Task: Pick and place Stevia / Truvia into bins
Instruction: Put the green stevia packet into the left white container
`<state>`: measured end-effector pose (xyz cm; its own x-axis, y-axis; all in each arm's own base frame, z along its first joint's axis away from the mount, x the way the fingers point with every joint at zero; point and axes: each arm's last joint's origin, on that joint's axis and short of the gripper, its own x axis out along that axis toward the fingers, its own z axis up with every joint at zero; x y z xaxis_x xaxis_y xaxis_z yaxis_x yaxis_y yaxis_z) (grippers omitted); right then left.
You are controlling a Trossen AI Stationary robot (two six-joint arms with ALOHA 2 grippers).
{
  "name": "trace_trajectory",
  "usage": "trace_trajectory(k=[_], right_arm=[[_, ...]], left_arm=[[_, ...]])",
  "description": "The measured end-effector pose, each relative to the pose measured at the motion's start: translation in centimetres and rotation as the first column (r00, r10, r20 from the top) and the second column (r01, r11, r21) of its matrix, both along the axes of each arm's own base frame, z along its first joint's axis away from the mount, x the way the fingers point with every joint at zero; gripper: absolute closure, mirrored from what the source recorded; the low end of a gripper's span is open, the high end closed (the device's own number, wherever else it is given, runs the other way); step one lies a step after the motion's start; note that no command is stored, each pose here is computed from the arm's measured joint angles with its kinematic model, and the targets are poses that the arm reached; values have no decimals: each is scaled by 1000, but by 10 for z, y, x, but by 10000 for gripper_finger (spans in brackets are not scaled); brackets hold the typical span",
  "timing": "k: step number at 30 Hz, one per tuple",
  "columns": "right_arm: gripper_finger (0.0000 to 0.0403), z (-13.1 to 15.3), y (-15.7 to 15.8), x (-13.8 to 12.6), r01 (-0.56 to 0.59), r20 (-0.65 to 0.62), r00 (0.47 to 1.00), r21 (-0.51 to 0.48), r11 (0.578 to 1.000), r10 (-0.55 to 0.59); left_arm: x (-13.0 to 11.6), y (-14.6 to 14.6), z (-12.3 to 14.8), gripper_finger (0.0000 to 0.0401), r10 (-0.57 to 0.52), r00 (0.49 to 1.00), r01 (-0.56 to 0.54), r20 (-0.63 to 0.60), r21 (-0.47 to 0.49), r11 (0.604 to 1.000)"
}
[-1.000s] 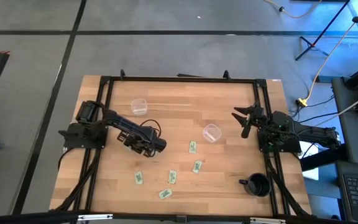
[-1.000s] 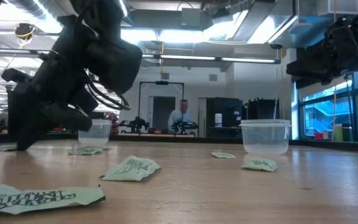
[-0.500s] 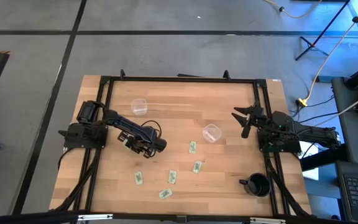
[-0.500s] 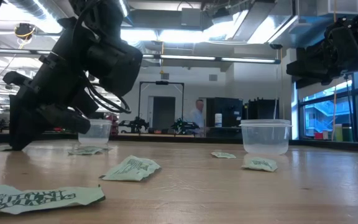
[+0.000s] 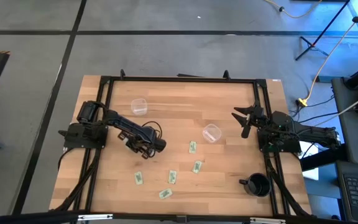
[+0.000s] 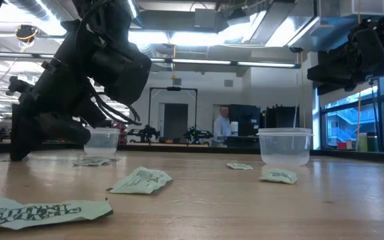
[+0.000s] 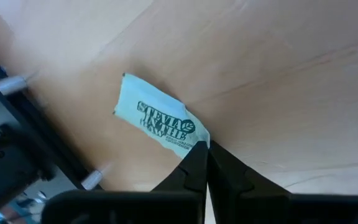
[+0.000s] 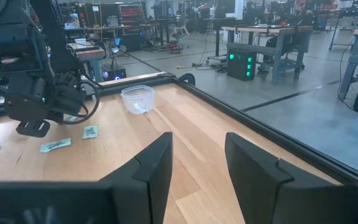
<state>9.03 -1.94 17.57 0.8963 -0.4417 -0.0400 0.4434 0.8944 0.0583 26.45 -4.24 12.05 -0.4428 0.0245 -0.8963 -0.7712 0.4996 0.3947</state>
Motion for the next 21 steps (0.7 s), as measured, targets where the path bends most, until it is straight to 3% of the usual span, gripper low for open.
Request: trace_trajectory(k=[12, 18, 21], right_arm=[[251, 0, 0, 0, 0, 0, 1000, 0, 1000, 0], [251, 0, 0, 0, 0, 0, 1000, 0, 1000, 0], [251, 0, 0, 0, 0, 0, 1000, 0, 1000, 0]], left_arm=[[17, -3, 25, 399, -144, 989, 145, 41, -38, 989], [25, 2, 66, 399, -251, 966, 256, -63, 90, 962], [29, 13, 87, 400, -300, 954, 297, -9, 166, 940]])
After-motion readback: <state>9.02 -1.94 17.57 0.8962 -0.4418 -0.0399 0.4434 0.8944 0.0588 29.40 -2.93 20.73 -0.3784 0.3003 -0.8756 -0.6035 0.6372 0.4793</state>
